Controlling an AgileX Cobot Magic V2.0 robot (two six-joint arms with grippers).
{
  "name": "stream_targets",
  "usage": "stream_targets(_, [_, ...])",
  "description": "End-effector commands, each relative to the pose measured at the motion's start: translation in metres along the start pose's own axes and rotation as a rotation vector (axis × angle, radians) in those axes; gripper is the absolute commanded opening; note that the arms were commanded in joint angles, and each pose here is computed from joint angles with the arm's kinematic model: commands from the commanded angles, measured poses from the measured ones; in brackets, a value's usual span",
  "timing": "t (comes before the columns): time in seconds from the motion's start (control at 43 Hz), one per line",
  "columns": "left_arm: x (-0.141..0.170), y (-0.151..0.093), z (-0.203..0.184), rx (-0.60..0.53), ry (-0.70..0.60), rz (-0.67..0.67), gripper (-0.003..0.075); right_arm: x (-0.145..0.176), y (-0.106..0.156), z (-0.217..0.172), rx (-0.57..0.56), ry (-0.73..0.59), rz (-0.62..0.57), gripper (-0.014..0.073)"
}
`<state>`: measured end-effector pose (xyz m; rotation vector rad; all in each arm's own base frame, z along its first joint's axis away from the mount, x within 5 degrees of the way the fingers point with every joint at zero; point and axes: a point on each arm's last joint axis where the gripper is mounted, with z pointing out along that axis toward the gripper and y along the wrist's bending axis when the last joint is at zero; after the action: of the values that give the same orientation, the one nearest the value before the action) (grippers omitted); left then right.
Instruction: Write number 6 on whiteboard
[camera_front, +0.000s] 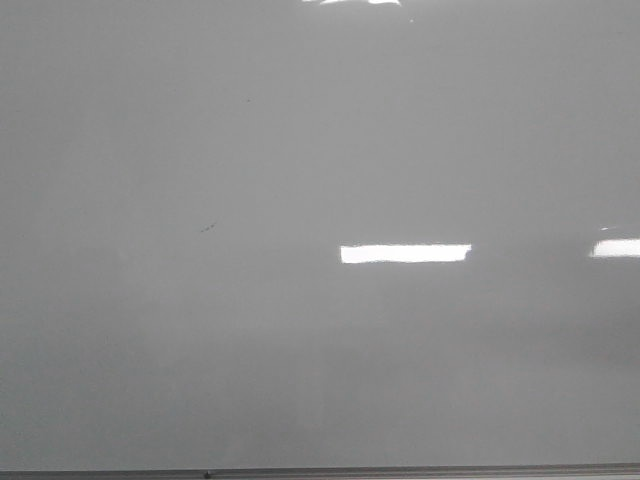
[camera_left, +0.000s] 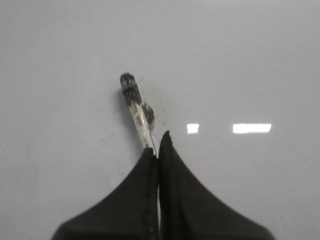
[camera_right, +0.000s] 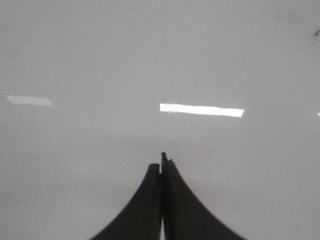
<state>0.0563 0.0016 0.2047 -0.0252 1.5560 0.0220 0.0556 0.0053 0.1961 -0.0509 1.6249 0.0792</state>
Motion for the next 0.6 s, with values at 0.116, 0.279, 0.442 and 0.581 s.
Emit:
stream_targets(0.116, [-0.051, 0.000, -0.009, -0.003, -0.248, -0.022, -0.0020, -0.071, 0.002, -0.019, -0.008, -0.197, -0.003, -0.0068])
stream_targets(0.279, [-0.084, 0.000, -0.008, 0.003, -0.186, -0.020, -0.0020, -0.108, 0.004, -0.017, -0.024, -0.132, 0.004, -0.0068])
stream_targets(0.442, [-0.101, -0.001, 0.005, 0.005, -0.067, -0.007, -0.0020, -0.128, 0.005, 0.002, -0.034, -0.024, 0.021, -0.0068])
stream_targets(0.581, [-0.104, -0.001, 0.014, 0.004, -0.031, -0.005, -0.0020, -0.128, 0.005, 0.016, -0.032, 0.024, 0.029, -0.0068])
